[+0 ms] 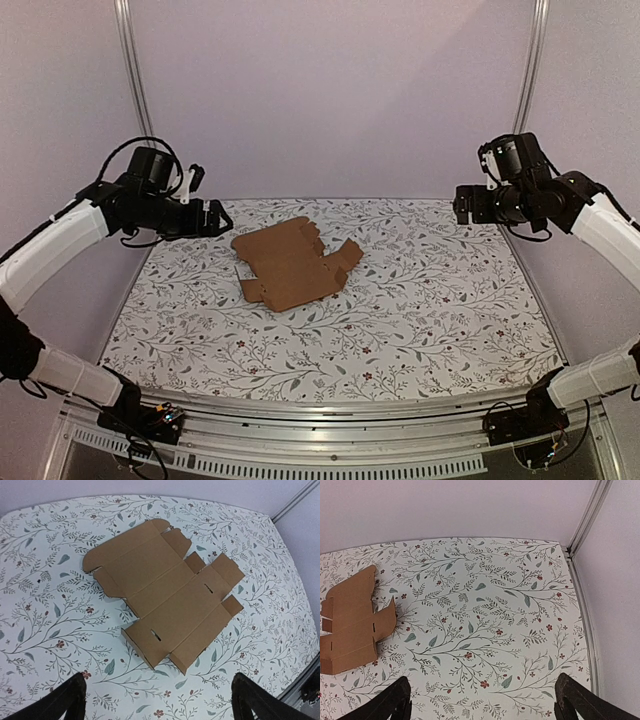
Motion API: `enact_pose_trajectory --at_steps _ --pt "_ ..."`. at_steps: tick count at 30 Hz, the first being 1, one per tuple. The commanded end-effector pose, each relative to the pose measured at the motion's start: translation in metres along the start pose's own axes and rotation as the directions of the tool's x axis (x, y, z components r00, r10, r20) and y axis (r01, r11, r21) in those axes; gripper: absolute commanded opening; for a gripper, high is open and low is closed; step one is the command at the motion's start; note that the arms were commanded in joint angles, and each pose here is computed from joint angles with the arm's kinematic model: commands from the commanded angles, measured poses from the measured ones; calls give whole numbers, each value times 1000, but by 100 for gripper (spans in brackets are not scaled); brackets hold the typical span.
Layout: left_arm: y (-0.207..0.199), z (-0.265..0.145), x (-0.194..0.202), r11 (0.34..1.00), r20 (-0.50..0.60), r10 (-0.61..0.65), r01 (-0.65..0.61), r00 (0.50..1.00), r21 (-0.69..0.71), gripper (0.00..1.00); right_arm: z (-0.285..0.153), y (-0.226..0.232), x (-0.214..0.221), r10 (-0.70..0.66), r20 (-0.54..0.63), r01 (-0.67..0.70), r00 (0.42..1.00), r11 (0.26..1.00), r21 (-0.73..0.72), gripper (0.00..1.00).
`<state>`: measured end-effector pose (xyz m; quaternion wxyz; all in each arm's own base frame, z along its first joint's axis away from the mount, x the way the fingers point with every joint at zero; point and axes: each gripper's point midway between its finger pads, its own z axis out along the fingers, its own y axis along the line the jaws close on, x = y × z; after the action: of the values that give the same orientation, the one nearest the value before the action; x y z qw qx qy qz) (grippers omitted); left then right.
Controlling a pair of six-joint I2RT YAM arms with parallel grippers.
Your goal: Fold the paper box
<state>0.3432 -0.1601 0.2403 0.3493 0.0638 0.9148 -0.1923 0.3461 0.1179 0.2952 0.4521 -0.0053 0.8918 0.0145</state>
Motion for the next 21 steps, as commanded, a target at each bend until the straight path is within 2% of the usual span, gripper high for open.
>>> enact_pose_trajectory --at_steps 1,5,11,16,19,21 --pt "16 -25 -6 990 25 67 -63 997 -125 100 7 -8 21 69 -66 -65 995 997 49 99" --pt "23 -32 -12 982 27 79 -73 996 -176 99 17 26 45 21 -151 -42 988 990 -136 99" --pt "29 -32 -10 976 31 66 -58 997 -211 100 19 69 52 109 -195 -173 975 922 -345 99" --pt "28 -42 -8 977 51 58 -46 997 -208 99 32 107 77 136 -291 -248 947 886 -391 99" --pt "29 -55 -5 977 78 62 -44 995 -209 100 40 131 88 138 -330 -278 934 860 -427 93" --pt "30 -63 -1 976 95 68 -46 993 -214 100 49 149 93 187 -362 -349 913 818 -457 90"
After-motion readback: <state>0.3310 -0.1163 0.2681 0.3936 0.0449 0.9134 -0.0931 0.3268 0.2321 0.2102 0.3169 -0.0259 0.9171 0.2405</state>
